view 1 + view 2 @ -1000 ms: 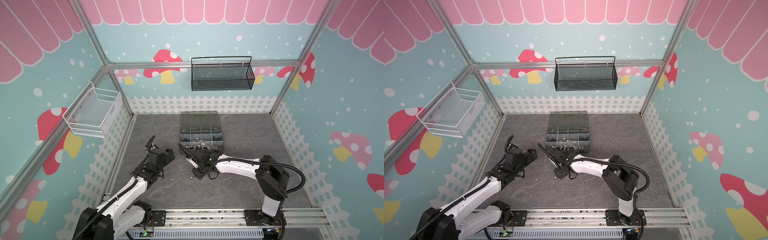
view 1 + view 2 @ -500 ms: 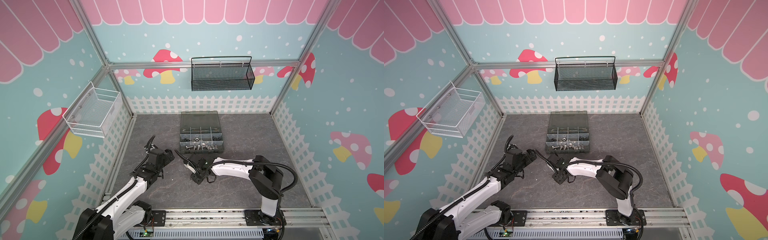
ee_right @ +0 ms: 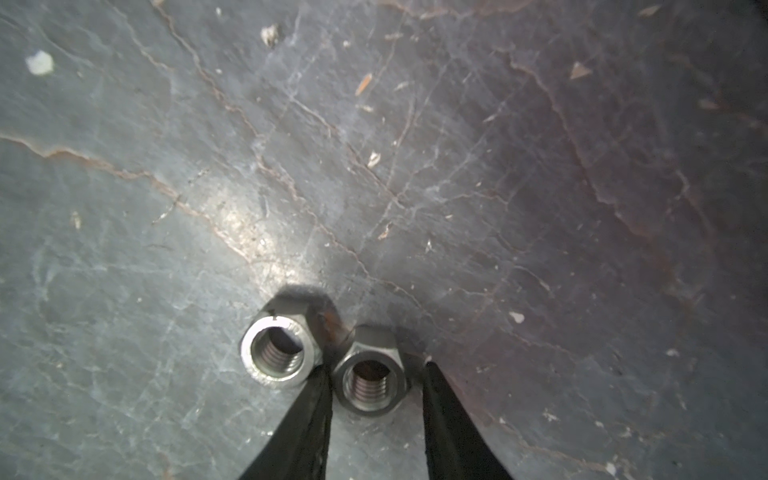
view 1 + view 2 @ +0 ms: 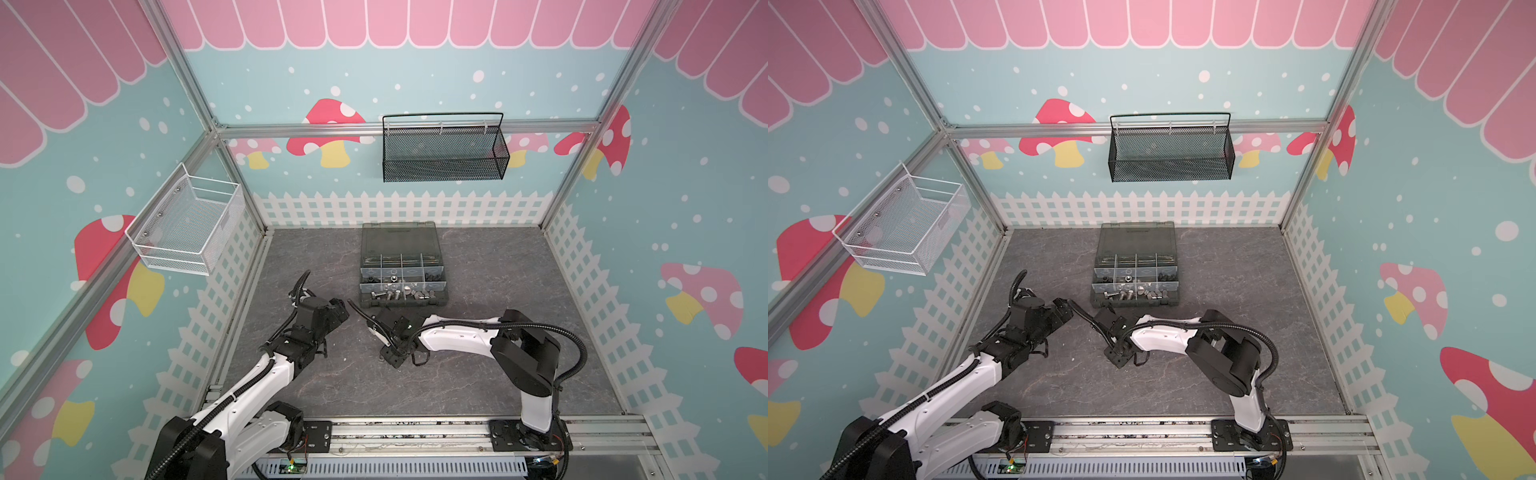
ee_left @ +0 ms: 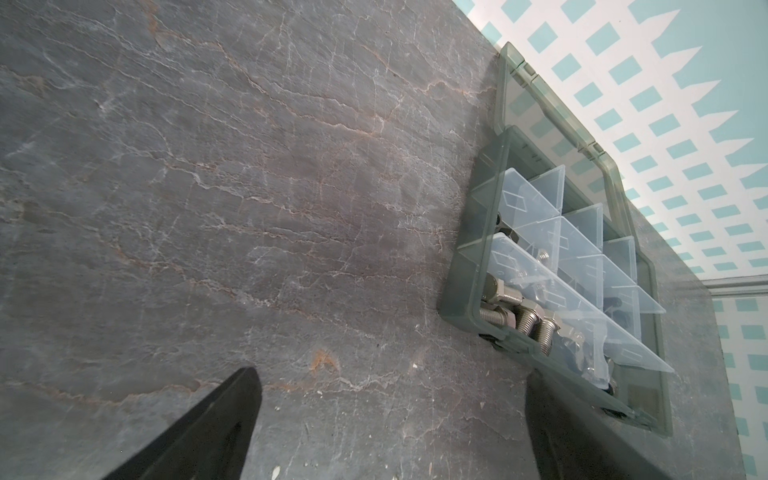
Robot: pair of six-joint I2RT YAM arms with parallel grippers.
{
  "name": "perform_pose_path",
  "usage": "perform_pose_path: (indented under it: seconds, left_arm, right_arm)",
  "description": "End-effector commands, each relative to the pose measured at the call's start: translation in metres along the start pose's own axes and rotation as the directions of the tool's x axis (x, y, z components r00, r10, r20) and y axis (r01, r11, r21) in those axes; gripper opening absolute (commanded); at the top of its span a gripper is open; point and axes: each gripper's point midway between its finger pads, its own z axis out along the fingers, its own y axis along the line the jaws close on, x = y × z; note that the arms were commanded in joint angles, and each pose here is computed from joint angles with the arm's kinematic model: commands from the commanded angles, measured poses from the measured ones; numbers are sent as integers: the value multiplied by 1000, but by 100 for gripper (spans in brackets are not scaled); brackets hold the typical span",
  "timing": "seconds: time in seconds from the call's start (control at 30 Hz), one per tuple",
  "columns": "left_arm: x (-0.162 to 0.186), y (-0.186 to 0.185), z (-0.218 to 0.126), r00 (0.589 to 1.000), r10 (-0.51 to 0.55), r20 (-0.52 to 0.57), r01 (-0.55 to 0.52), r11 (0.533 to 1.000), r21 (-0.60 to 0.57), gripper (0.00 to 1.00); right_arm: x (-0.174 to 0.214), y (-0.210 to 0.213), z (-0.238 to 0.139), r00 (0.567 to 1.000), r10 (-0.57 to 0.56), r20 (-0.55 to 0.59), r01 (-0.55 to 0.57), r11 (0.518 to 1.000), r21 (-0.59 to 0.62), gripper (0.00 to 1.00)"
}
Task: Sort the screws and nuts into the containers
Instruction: 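Lower the right gripper and close it on a silver hex nut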
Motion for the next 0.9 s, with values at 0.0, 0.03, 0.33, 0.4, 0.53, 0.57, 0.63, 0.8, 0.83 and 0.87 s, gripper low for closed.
perform_pose_path:
  seconds: [0.0, 0.03, 0.33, 0.4, 0.53, 0.57, 0.63, 0.8, 0.83, 0.87]
  left_arm:
    - [-4, 0, -1, 1000, -19, 15, 19, 1000, -4, 100]
    - [-5, 0, -1, 1000, -19, 16, 20, 1000, -3, 100]
    - [-5, -1, -1, 1000, -19, 17, 19, 1000, 1, 100]
    - [-6, -1, 0, 1000, -19, 18, 19, 1000, -1, 100]
    - [-5, -2, 0, 1000, -21, 15, 21, 1000, 2, 100]
    - [-5, -2, 1, 1000, -21, 14, 21, 1000, 2, 100]
    - [-5, -2, 1, 1000, -20, 11, 20, 1000, 2, 100]
    - [-5, -2, 1, 1000, -19, 13, 19, 1000, 2, 100]
    - [-4, -1, 0, 1000, -19, 12, 19, 1000, 3, 100]
    - [-4, -1, 0, 1000, -20, 13, 20, 1000, 3, 100]
  right_arm:
    - [15, -5, 16, 998, -10, -69, 13, 999, 43, 38]
    - [16, -5, 17, 997, -12, -72, 15, 999, 44, 38]
    - [19, -5, 16, 996, -16, -88, 20, 999, 43, 35]
    - [20, -5, 15, 996, -17, -90, 20, 999, 40, 28]
    - [17, -2, 11, 997, -14, -73, 16, 1000, 22, 15]
    - [14, -1, 9, 998, -14, -63, 15, 1000, 18, 13]
    - [9, 0, 5, 999, -9, -47, 9, 1000, 12, 13]
    - [-7, -4, -11, 1000, 8, 13, -8, 1000, 19, 13]
    - [-9, -6, -11, 1000, 13, 18, -14, 1000, 23, 12]
    - [-17, -8, -24, 998, 19, 55, -20, 1000, 20, 13]
